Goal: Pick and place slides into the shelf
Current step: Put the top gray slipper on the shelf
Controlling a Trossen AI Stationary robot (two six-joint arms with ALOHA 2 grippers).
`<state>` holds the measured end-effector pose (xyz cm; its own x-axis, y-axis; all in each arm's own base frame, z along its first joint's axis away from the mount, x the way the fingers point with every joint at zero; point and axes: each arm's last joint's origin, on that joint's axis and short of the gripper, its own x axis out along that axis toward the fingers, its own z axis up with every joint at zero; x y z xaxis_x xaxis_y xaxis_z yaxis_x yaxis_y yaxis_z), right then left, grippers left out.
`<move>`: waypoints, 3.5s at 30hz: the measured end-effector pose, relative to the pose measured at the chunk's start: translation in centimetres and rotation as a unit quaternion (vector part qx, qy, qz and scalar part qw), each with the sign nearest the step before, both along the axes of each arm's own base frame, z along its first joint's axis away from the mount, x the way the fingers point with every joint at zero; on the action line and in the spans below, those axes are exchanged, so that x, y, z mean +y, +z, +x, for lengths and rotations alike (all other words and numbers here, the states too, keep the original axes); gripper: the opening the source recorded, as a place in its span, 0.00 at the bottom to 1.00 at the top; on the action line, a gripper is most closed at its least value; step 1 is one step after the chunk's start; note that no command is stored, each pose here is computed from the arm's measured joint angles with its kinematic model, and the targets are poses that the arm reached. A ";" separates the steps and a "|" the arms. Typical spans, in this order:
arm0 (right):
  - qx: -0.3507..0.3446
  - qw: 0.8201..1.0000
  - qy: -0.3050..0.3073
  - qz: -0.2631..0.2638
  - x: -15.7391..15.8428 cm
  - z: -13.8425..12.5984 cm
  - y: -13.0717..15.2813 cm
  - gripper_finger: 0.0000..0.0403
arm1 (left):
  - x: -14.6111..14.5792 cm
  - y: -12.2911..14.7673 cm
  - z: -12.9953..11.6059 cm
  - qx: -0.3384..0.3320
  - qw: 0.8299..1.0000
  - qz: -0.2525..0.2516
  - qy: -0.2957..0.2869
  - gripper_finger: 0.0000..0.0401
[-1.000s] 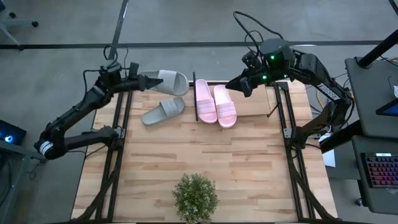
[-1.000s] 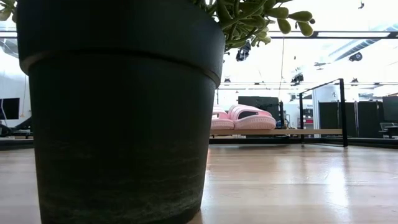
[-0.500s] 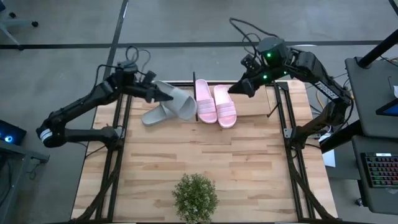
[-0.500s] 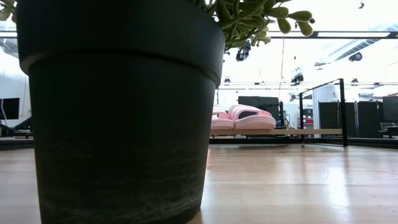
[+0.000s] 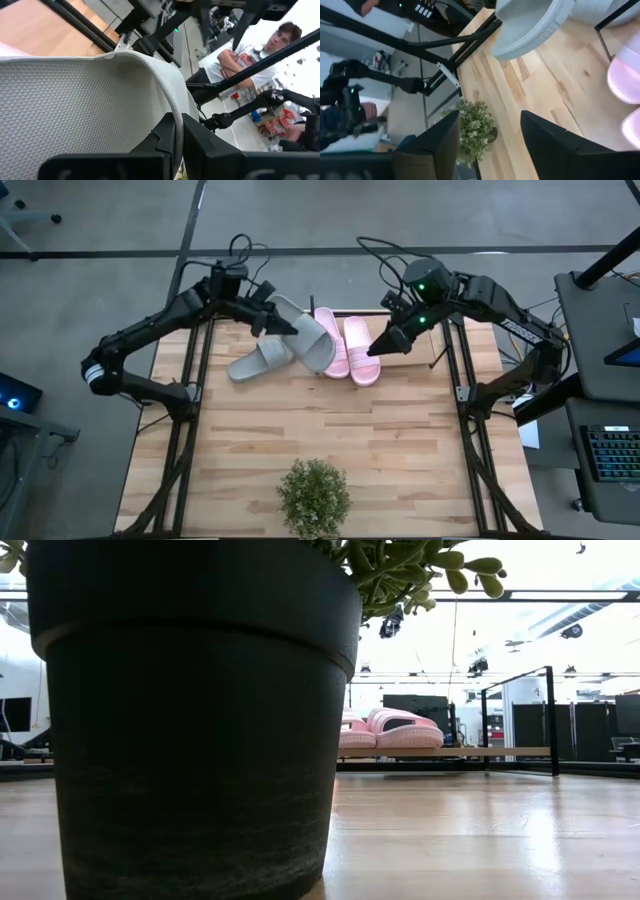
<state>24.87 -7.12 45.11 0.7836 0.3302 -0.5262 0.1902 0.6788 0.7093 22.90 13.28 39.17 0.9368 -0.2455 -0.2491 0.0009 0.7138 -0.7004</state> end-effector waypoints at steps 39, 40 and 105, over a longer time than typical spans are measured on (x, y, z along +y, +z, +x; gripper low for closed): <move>-0.032 0.998 -0.059 0.021 -0.9 2.0 -4.1 0.73 | -0.9 3.4 4.9 -0.030 0.998 0.040 -0.043 0.00; -0.032 0.998 -0.059 0.021 -0.9 2.0 -4.1 0.73 | -0.9 3.5 4.9 -0.030 0.998 0.041 -0.043 0.00; -0.089 0.961 -0.250 -0.075 0.9 -6.5 0.3 0.08 | -1.8 3.5 5.3 -0.052 0.995 0.038 -0.073 0.69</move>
